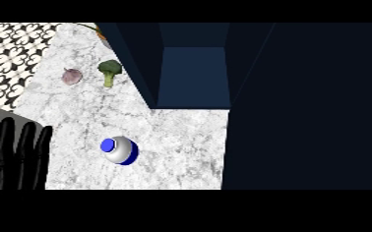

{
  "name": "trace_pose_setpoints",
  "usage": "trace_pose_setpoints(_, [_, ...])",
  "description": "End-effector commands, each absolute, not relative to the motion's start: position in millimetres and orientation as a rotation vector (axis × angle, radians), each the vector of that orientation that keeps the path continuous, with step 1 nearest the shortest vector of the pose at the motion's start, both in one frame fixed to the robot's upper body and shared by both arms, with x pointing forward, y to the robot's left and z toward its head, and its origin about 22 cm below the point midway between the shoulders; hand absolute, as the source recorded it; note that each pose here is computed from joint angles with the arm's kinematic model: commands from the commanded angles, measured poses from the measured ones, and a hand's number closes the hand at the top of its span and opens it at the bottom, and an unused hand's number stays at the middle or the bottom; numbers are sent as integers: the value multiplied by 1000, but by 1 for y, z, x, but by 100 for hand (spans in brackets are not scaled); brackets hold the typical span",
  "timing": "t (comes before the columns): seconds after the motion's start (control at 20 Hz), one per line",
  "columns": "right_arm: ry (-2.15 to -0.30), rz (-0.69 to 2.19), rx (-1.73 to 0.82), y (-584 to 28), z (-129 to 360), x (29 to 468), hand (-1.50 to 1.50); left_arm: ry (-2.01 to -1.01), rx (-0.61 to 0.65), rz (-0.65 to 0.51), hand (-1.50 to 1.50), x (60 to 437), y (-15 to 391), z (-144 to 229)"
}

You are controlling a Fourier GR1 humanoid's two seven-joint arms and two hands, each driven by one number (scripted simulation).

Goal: Pick up the bottled water, place it into the cabinet and close the cabinet

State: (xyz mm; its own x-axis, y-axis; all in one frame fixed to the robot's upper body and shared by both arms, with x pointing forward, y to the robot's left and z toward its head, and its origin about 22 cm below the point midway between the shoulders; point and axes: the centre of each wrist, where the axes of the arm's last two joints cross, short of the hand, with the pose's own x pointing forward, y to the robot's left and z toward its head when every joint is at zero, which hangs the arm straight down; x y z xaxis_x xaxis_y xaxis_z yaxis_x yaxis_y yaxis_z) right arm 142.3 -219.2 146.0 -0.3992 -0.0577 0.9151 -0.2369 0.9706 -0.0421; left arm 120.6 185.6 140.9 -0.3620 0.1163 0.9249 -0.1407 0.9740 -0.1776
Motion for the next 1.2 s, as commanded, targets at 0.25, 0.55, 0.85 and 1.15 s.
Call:
trace_pose_setpoints(0.25, [-1956, 213, 245, -221, 186, 110, -150, -1880, -17, 365, -150, 82, 161, 171])
trace_pose_setpoints(0.55, [-1970, 188, 248, -217, 186, 107, -150, -1849, 34, 346, -150, 83, 164, 163])
trace_pose_setpoints(0.85, [-1967, 177, 260, -208, 187, 102, -150, -1853, 71, 333, -150, 89, 155, 153])
trace_pose_setpoints(1.15, [-1947, 181, 260, -203, 187, 101, -150, -1828, 77, 348, -150, 84, 152, 158])
